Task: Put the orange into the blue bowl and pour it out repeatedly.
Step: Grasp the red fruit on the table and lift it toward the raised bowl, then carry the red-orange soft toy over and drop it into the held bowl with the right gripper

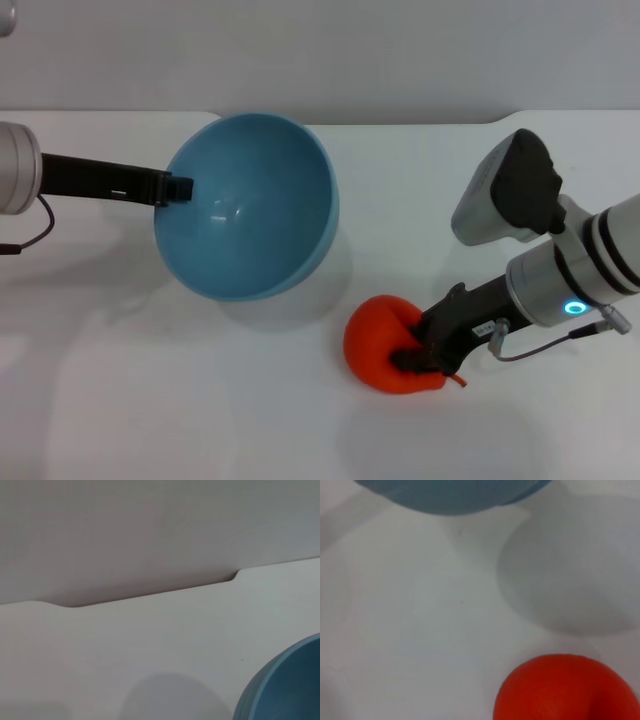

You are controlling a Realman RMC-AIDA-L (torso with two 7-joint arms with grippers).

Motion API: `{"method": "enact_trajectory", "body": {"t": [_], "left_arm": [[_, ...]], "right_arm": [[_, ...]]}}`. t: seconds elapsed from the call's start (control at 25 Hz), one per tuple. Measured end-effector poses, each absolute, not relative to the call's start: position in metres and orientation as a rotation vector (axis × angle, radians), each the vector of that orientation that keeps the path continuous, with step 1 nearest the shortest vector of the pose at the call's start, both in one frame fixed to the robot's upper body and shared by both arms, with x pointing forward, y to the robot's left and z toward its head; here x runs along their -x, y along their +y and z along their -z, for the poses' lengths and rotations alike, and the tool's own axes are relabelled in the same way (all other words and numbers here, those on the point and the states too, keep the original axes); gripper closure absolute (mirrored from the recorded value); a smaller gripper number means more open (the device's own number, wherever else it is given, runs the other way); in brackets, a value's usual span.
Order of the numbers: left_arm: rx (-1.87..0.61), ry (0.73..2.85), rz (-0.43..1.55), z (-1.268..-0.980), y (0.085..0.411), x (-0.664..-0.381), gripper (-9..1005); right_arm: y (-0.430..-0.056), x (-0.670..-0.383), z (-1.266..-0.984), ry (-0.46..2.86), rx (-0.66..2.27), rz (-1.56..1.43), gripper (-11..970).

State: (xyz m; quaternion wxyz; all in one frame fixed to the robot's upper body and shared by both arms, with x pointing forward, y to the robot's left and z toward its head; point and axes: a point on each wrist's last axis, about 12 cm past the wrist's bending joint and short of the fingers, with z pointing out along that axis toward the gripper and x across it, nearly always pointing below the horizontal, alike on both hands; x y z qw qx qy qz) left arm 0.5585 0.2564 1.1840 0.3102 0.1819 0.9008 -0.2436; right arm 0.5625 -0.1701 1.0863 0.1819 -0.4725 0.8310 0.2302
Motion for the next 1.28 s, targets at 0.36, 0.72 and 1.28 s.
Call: {"method": "enact_trajectory", "body": {"t": [0.36,0.72,1.28], "left_arm": [[-0.489,2.405,0.6,-1.181,0.258,-0.56,998],[-0.698,2.479,0.514,-1.171,0.225,-0.564,997],[-1.061,2.556,0.508,-1.152,0.141,-0.57,997]], "right_arm": [[-0.187,-0.558,-1.104,2.297,1.228,-0.69,837],[-0.224,-0.548,-1.162,2.038,1.148,-0.866,922],[-0.209,-0.541,-1.194,1.741,1.311,-0.975,915]]}}
